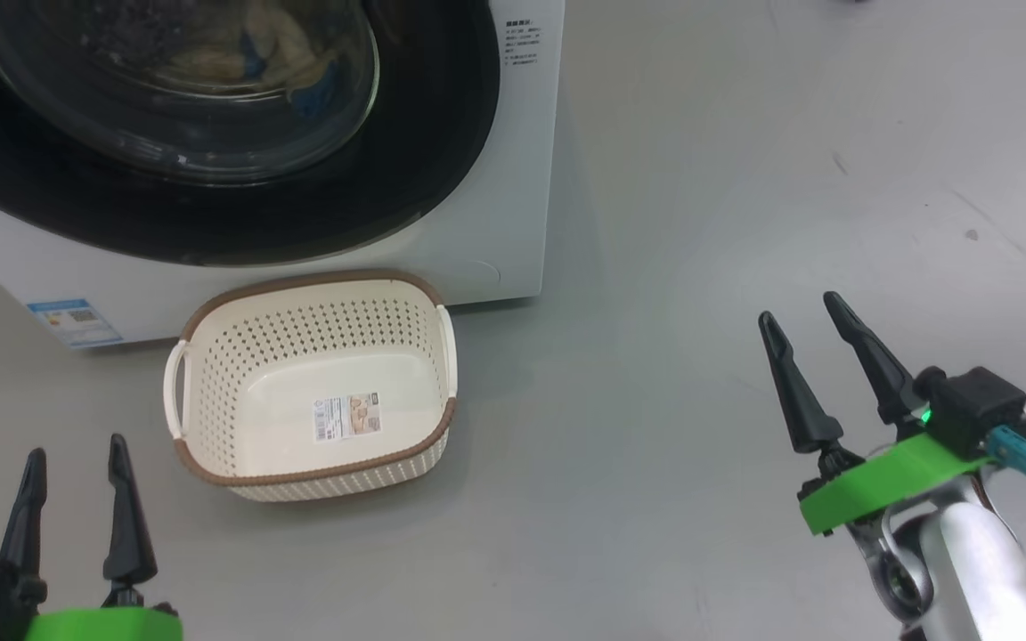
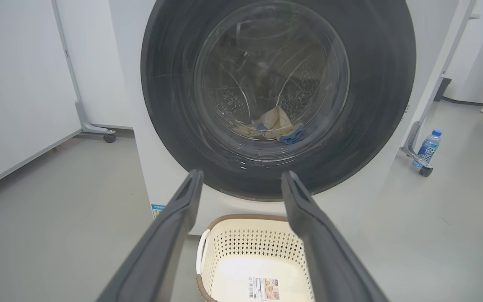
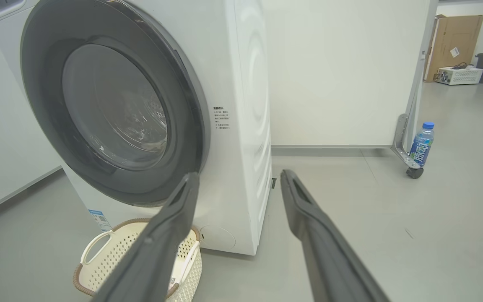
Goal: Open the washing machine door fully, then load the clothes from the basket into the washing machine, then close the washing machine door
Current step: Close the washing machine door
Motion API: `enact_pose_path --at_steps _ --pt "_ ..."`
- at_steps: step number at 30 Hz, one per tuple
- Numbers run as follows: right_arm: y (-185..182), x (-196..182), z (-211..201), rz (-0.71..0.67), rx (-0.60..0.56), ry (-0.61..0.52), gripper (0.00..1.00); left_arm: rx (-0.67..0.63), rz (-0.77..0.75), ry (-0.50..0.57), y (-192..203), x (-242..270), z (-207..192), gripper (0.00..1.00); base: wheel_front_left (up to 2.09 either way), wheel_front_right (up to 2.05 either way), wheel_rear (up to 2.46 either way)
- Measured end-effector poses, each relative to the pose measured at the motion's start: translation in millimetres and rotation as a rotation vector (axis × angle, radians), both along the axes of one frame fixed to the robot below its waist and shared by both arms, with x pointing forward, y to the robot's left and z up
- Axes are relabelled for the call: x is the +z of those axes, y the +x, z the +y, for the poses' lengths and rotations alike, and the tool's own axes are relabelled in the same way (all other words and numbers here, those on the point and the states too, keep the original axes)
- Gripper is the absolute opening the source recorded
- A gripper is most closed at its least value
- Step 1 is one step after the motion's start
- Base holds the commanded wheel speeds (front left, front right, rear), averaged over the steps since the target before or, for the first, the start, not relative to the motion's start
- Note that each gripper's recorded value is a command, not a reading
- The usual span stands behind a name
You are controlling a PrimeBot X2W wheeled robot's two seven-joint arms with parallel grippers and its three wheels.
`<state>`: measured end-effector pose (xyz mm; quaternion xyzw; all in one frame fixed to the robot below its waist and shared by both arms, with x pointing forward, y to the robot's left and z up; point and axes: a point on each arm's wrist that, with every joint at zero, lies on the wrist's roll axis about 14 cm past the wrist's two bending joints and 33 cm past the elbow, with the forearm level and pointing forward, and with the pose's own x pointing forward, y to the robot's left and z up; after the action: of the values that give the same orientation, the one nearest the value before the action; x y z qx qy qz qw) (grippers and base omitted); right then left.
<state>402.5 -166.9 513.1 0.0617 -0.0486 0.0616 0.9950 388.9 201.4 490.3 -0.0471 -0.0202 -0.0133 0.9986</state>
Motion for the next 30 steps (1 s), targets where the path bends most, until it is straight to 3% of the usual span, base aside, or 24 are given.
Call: enact_pose_path --at_steps 9,30 --pt "-25 -6 -17 0.018 -0.065 -0.008 1.00 -0.002 -0.003 -0.011 -6 2 -4 1.00 0.00 0.00 0.00" --pt "-39 -11 -13 0.030 -0.061 -0.024 1.00 0.009 0.015 -0.023 -25 -3 1 1.00 0.00 0.00 0.00"
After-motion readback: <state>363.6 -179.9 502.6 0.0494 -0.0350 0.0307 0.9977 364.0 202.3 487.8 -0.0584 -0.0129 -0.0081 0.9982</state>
